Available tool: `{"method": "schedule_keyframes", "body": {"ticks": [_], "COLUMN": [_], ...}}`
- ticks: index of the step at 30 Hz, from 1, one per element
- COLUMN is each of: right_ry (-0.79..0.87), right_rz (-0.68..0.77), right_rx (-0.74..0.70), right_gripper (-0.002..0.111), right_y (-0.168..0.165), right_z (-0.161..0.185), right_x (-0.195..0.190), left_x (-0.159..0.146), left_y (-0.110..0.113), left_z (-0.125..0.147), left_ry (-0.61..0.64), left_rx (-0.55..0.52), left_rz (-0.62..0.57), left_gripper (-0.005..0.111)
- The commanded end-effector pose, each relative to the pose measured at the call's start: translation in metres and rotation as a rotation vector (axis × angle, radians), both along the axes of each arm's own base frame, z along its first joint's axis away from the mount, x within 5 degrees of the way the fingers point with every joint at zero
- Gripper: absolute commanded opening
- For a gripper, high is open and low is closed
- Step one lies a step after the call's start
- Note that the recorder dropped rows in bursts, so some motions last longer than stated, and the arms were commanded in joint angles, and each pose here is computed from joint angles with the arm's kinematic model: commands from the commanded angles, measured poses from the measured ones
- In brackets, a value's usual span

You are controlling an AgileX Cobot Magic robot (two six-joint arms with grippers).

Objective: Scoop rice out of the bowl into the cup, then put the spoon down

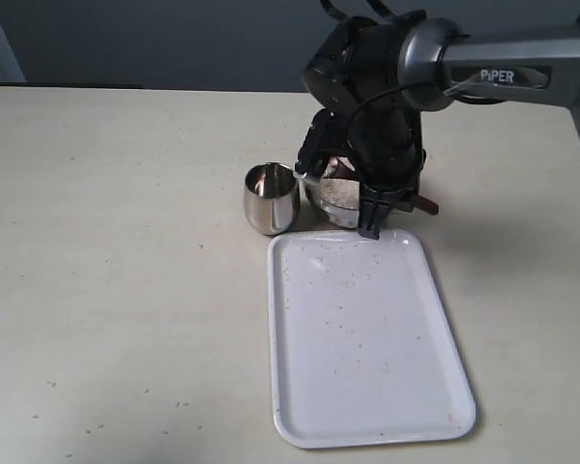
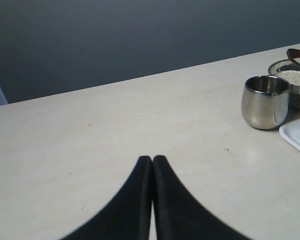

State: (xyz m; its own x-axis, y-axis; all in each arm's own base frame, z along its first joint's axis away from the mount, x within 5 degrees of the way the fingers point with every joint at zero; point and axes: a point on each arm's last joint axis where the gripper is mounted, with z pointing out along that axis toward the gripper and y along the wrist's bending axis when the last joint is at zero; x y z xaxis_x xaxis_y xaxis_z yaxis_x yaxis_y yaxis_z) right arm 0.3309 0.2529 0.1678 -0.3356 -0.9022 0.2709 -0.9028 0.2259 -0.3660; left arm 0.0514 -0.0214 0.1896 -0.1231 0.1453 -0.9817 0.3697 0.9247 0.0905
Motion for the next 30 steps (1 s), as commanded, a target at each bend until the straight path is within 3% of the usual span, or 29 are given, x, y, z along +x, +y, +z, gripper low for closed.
{"method": "schedule_keyframes", "body": {"ticks": [1,9,30], "right_ry": [0.020,0.002,-0.001], "right_rz": [0.017,0.034,0.035], "right_rx": [-0.015,0.028,0.057], "right_gripper": [-0.001,-0.001,-0.001], "right_y": [0.007,0.027,0.037], "right_z": [-0.010,-0.008,-0.009], "right_x": [-0.003,0.000,0.003], "left_x": [0.000,0.000,0.000], "left_y": [0.000,0.000,0.000], "left_z": [0.002,0.002,0.002], "left_ry": [-0.016,-0.016,-0.016], "left_rx": [-0.010,-0.010,-0.012], "left_rz": [-0.002,-0.002,-0.002], "left_gripper": [0.001,0.001,0.001]}}
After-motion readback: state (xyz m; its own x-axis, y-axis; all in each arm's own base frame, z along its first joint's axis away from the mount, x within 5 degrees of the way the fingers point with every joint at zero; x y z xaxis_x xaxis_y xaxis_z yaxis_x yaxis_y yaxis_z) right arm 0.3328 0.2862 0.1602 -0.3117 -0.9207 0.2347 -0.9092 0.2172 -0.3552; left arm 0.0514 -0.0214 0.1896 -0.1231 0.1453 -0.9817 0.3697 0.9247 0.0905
